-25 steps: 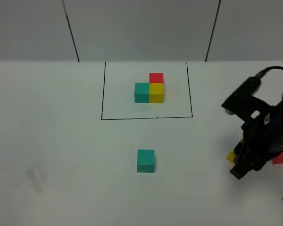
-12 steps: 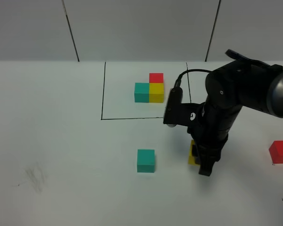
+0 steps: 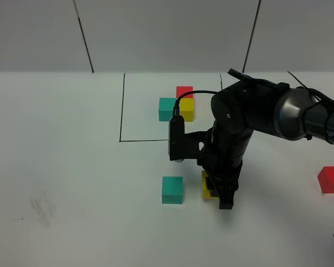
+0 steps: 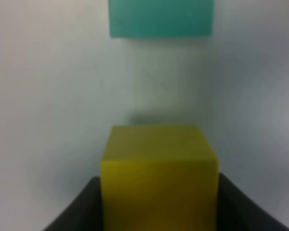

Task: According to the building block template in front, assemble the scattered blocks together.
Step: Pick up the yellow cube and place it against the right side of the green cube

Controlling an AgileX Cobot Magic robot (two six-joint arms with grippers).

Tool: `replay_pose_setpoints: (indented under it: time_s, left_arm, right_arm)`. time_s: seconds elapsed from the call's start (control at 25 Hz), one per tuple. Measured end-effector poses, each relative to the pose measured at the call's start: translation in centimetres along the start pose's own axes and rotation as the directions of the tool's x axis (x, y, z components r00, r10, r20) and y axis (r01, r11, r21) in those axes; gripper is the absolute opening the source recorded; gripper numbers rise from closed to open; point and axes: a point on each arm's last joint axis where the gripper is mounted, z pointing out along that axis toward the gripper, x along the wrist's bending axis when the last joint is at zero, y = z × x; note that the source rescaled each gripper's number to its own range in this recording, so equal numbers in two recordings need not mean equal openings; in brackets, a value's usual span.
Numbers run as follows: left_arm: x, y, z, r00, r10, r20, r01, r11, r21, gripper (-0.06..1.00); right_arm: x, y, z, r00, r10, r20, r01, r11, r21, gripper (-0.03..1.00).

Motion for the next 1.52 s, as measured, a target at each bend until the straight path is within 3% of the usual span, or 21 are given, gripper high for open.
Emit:
replay_pose_setpoints:
  time_s: [0.96, 1.52]
  left_arm:
    - [0.0, 0.0, 0.0, 1.0, 0.0, 0.0, 0.0, 1.0, 0.0, 0.16]
    - [0.0, 0.0, 0.0, 1.0, 0.0, 0.0, 0.0, 1.0, 0.0, 0.16]
  right_arm:
    - [0.3, 2.5, -0.6, 0.996, -0.057, 0.061, 0.061, 0.997, -0.055, 0.0]
    - [0.0, 3.0, 1.4, 0.998, -0.059, 0.031, 0.061, 0.998, -0.036, 0.0]
